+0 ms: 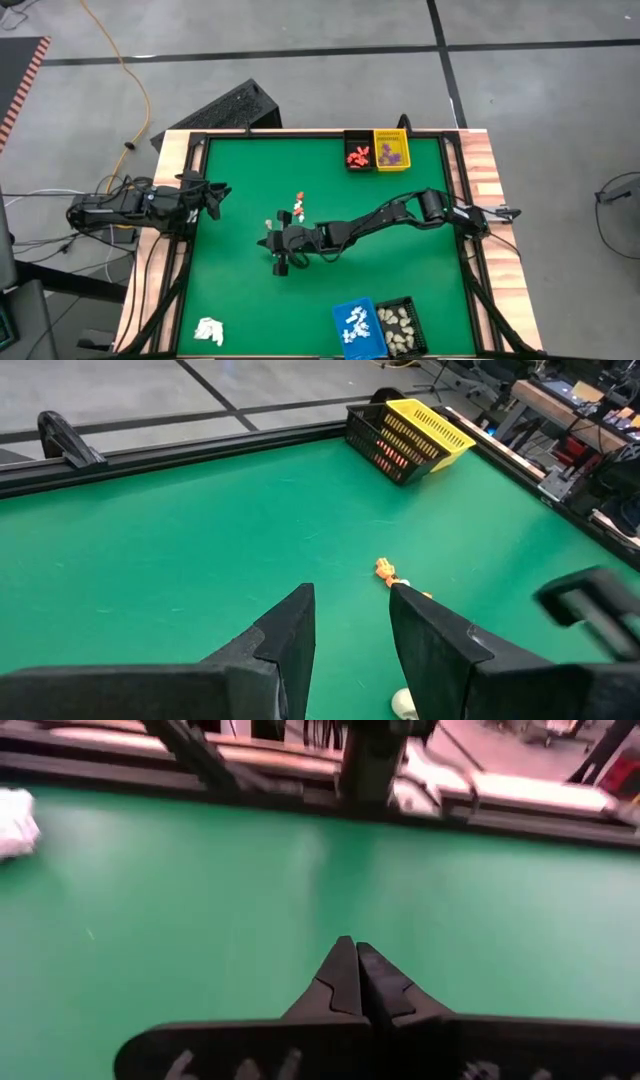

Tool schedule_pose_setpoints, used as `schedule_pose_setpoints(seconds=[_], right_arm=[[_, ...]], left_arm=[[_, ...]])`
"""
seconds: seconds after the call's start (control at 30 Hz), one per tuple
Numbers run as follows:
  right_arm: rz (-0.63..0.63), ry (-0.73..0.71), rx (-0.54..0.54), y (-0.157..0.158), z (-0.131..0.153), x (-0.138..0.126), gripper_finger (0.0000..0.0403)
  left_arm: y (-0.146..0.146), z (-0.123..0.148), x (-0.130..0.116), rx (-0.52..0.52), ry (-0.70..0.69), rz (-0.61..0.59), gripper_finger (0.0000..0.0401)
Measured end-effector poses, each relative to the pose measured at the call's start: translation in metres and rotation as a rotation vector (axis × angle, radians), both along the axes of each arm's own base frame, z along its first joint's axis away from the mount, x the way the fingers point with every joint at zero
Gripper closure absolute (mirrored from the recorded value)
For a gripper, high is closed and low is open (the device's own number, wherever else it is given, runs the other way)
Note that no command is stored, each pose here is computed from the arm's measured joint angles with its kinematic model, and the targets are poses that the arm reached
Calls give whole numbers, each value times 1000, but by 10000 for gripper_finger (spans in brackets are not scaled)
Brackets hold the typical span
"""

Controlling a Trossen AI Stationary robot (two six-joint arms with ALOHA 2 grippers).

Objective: Sort Halloween decoration
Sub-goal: Put the white skull toy into the bottom black basket

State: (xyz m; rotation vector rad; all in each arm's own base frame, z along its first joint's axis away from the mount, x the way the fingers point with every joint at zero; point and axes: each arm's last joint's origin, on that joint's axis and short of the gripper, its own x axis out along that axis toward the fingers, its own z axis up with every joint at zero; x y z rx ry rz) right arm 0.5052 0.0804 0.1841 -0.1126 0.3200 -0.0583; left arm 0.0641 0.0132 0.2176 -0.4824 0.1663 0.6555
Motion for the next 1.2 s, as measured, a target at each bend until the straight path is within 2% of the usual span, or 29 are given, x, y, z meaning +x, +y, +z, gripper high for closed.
schedule_pose_setpoints(seconds=[0.1, 0.2, 0.3, 0.4, 0.5, 0.6, 0.77, 0.87, 0.97, 1.2], right_arm=[[23, 6, -8, 2, 23, -8, 403], [91, 109, -5, 6, 40, -21, 399], [111, 244, -24, 12, 42, -35, 385], [123, 295, -28, 18, 38, -43, 363], [147, 268, -51, 23, 23, -47, 338], [168, 174, -78, 22, -3, -54, 321], [107, -42, 27, 2, -29, -70, 310], [99, -41, 75, -6, -36, -74, 293], [162, -31, 102, -5, -37, -75, 261], [171, -17, 58, -11, -38, -74, 157]], left_arm=[[0, 0, 0, 0, 0, 0, 280], [0, 0, 0, 0, 0, 0, 280], [0, 0, 0, 0, 0, 0, 280], [0, 0, 0, 3, 2, -1, 280], [0, 0, 0, 3, 2, -1, 280], [0, 0, 0, 5, 4, -2, 280], [0, 0, 0, 4, 4, -4, 280], [0, 0, 0, 4, 4, -5, 280], [0, 0, 0, 6, 4, 0, 280], [0, 0, 0, 7, 4, 2, 280]])
